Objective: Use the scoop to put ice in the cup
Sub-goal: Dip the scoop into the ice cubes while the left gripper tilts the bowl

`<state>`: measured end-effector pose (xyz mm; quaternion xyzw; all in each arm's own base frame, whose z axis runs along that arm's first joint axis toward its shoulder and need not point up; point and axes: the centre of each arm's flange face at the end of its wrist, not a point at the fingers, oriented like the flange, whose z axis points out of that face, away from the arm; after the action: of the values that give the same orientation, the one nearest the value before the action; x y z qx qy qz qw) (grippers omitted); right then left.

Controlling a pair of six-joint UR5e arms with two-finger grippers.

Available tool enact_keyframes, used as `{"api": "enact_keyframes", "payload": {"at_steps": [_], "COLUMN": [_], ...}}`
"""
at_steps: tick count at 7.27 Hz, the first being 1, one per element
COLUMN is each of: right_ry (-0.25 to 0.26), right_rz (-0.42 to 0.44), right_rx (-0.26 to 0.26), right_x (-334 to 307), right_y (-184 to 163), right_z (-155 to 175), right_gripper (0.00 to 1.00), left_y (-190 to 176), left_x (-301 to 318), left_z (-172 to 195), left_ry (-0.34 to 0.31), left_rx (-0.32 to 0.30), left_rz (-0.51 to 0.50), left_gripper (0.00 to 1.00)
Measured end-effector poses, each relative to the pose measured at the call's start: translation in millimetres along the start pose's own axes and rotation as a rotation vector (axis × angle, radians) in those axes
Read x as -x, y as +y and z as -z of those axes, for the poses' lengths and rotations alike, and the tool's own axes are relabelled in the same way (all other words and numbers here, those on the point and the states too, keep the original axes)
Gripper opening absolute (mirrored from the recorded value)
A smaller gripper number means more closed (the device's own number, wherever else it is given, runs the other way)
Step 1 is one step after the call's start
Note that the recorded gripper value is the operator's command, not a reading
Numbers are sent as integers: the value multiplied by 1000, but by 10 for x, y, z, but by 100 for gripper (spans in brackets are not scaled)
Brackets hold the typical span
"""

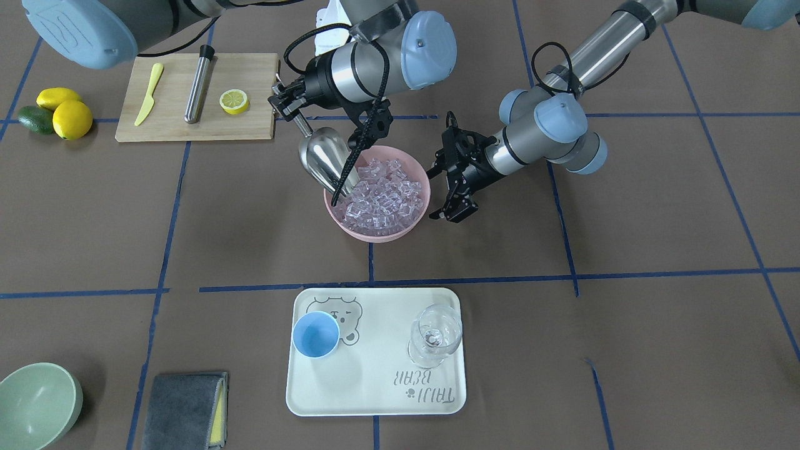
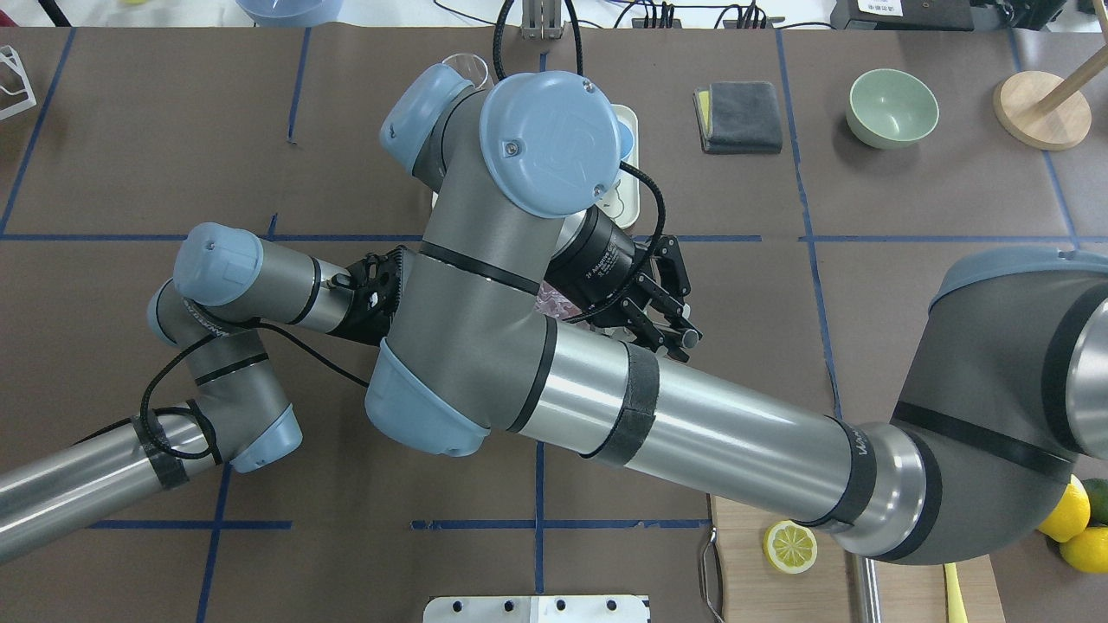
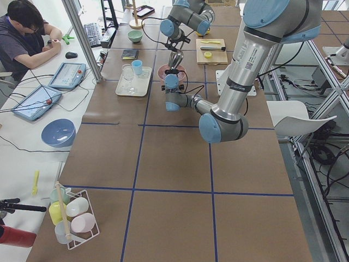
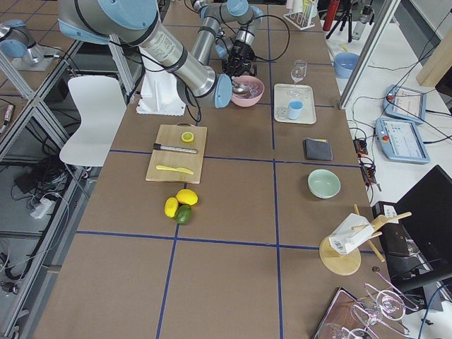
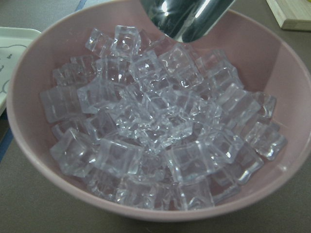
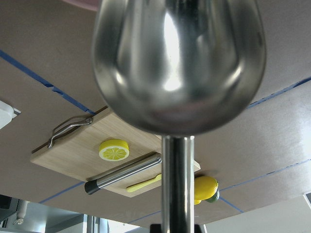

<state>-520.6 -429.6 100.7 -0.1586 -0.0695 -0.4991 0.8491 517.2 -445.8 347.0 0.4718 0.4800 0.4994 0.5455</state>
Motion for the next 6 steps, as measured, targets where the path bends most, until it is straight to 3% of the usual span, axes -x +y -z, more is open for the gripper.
{"api": "enact_keyframes", "payload": {"at_steps": [6], "right_ry": [15], "right_rz": [26], "right_rx": [-106], "right_x": [0], "right_y": [-393], "right_z": [-246], "right_gripper": [0], "left_y": [-11], "left_x": [1], "left_z": [0], "left_ry": [-1], "left_rx": [-2], "left_rz": [-2], "left_gripper": [100]}}
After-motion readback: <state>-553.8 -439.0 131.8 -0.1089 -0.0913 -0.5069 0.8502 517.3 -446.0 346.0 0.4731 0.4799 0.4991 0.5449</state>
